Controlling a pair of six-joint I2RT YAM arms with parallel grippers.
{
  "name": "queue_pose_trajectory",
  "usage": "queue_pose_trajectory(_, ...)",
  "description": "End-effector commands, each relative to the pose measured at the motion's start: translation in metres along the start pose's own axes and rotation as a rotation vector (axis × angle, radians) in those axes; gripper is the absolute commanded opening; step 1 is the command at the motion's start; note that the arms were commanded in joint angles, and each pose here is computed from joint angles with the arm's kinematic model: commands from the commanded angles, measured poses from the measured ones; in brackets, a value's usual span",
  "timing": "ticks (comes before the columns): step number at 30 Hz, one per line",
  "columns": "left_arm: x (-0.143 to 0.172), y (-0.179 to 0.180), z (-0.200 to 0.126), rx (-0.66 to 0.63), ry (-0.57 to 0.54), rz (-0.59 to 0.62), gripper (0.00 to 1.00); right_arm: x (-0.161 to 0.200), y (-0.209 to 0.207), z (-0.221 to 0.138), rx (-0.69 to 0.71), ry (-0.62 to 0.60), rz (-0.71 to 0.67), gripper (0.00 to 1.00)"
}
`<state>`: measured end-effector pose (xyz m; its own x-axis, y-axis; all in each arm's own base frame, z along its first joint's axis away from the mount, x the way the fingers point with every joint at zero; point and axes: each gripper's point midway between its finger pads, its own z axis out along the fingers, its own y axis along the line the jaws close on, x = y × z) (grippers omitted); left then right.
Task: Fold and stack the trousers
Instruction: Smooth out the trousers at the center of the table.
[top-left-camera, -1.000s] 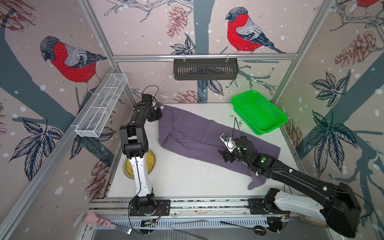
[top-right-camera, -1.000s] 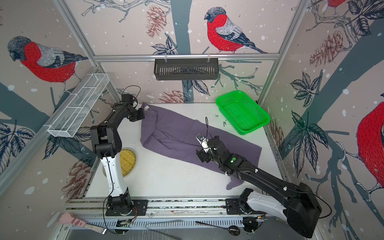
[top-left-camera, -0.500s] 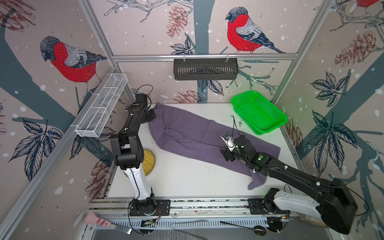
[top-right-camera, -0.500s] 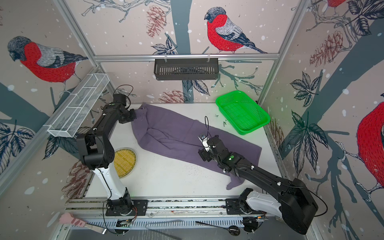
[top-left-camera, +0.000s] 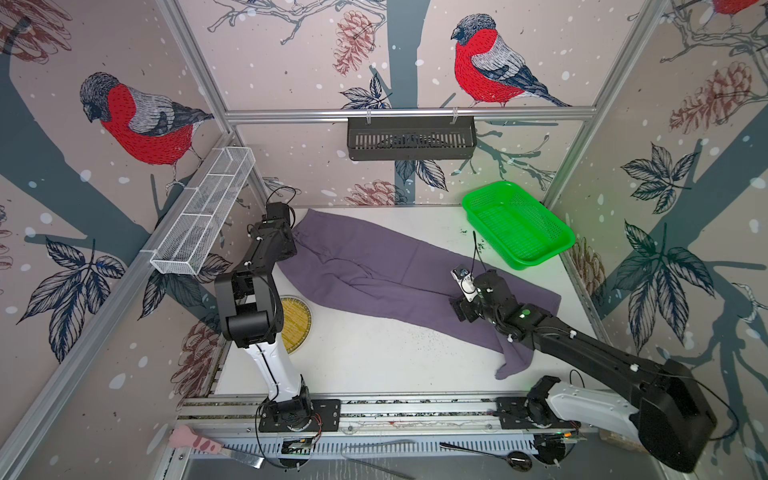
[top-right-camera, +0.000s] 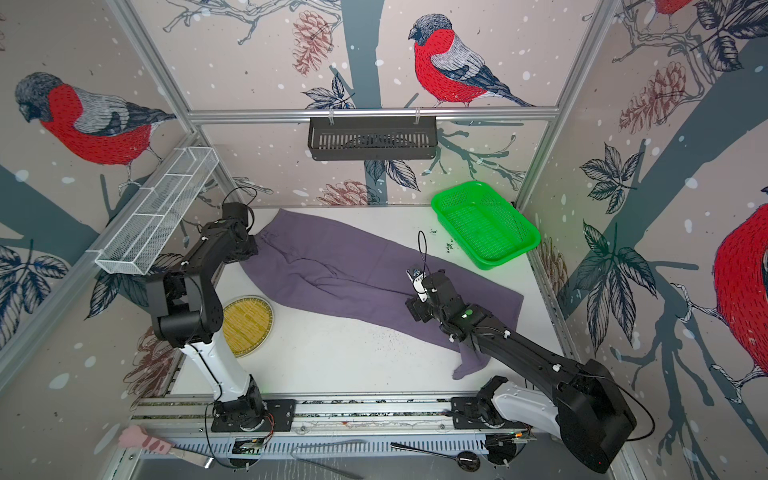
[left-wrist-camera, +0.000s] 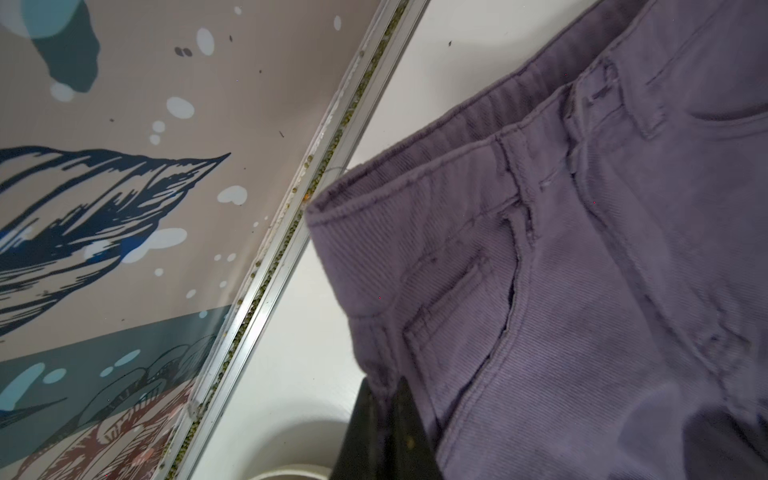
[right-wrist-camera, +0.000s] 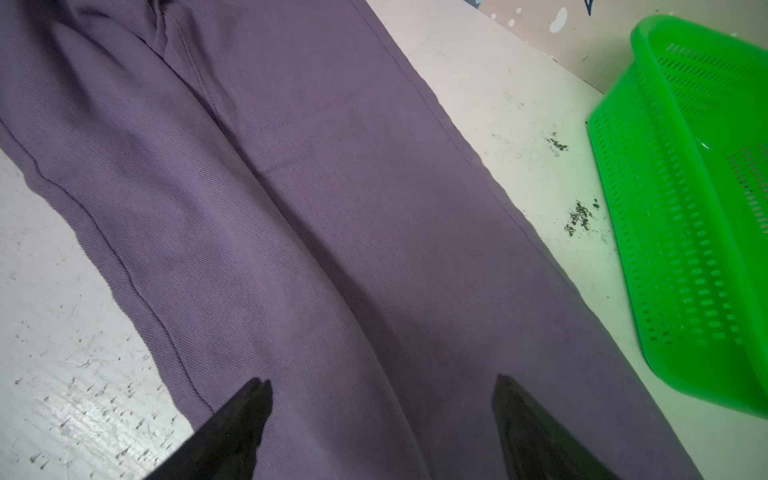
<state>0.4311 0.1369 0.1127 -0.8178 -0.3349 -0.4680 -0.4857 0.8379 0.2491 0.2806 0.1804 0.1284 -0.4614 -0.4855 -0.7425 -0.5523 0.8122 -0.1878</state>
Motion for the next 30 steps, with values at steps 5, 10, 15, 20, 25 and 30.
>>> queue_pose_trajectory(5,-0.003,0.020,0.007,-0.132,-0.015,0.004,0.23,-0.001,-0.015,-0.013,0.025,-0.009,0.093,0.87)
queue_pose_trajectory(10,-0.006,0.009,-0.005,-0.065,-0.023,0.009,0.47,-0.010,-0.023,-0.024,-0.012,-0.048,0.255,0.86)
queue_pose_trajectory(15,-0.006,-0.019,-0.032,0.120,-0.044,0.006,0.58,-0.012,-0.019,-0.032,-0.060,-0.020,0.428,0.88)
queue_pose_trajectory(20,0.015,-0.073,-0.056,0.420,-0.025,-0.008,0.62,0.002,-0.024,-0.045,-0.019,0.057,0.626,0.89)
queue_pose_trajectory(25,0.047,-0.116,-0.071,0.589,0.005,-0.003,0.63,0.034,-0.028,-0.058,0.060,0.131,0.870,0.87)
queue_pose_trajectory(30,0.084,-0.139,-0.079,0.691,0.041,0.000,0.64,0.073,-0.040,-0.078,0.229,0.226,1.070,0.85)
